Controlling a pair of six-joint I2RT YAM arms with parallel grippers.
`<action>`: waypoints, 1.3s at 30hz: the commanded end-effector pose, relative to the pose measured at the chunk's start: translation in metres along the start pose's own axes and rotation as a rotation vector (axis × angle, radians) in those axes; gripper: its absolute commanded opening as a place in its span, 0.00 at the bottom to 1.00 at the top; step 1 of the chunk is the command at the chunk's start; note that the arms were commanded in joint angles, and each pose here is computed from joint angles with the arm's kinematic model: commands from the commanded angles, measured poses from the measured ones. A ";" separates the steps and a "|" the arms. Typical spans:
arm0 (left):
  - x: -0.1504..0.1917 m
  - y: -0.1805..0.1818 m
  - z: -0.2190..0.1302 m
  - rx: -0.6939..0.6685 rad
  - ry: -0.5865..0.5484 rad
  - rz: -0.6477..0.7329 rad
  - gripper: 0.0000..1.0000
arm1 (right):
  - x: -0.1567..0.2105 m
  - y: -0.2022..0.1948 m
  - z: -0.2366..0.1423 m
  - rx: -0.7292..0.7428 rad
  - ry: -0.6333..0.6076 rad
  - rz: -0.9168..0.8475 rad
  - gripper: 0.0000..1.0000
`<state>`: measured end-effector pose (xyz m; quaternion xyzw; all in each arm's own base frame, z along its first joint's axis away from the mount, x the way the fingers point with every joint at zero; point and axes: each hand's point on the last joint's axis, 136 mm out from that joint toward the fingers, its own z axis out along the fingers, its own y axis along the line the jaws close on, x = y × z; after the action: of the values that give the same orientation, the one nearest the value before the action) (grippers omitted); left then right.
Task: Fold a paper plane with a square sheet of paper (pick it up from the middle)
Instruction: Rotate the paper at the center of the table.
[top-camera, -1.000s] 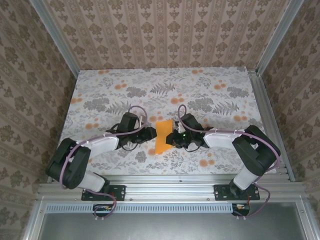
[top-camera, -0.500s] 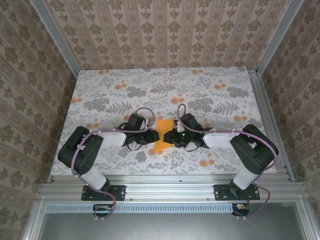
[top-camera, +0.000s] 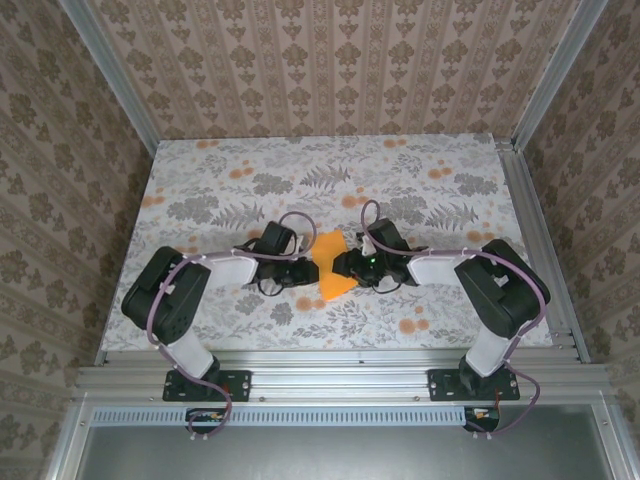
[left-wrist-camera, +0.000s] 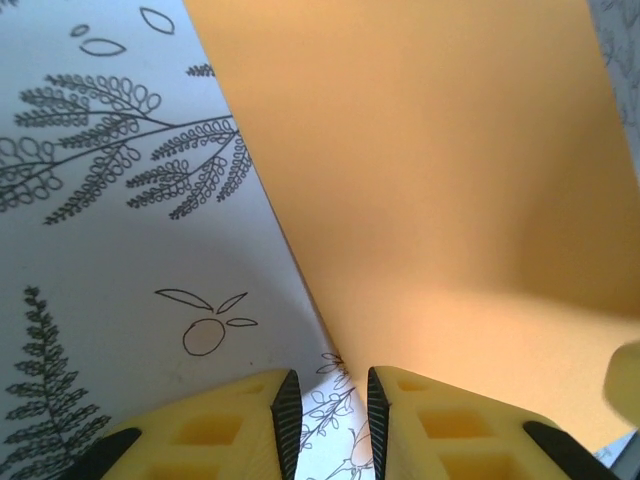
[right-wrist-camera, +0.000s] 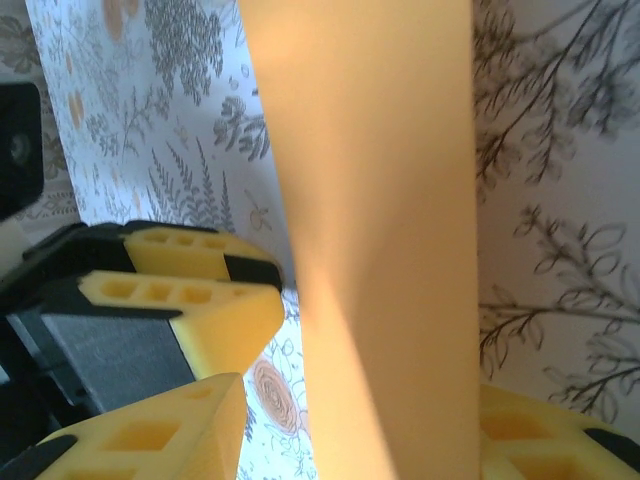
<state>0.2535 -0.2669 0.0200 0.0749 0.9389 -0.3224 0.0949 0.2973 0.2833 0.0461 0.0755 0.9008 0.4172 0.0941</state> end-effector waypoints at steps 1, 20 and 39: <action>0.032 0.041 0.022 -0.174 0.118 0.048 0.29 | -0.004 0.004 -0.001 -0.002 0.024 -0.031 0.50; 0.021 0.033 0.025 -0.250 0.086 0.095 0.29 | -0.001 -0.004 -0.003 -0.008 0.026 -0.021 0.26; 0.000 -0.029 0.005 -0.055 -0.019 0.063 0.25 | 0.023 -0.003 -0.003 -0.059 0.015 0.018 0.15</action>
<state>0.2560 -0.2847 0.0422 0.1065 0.9455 -0.2766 0.1349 0.2750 0.2789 0.0299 0.0773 0.8996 0.4233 0.0753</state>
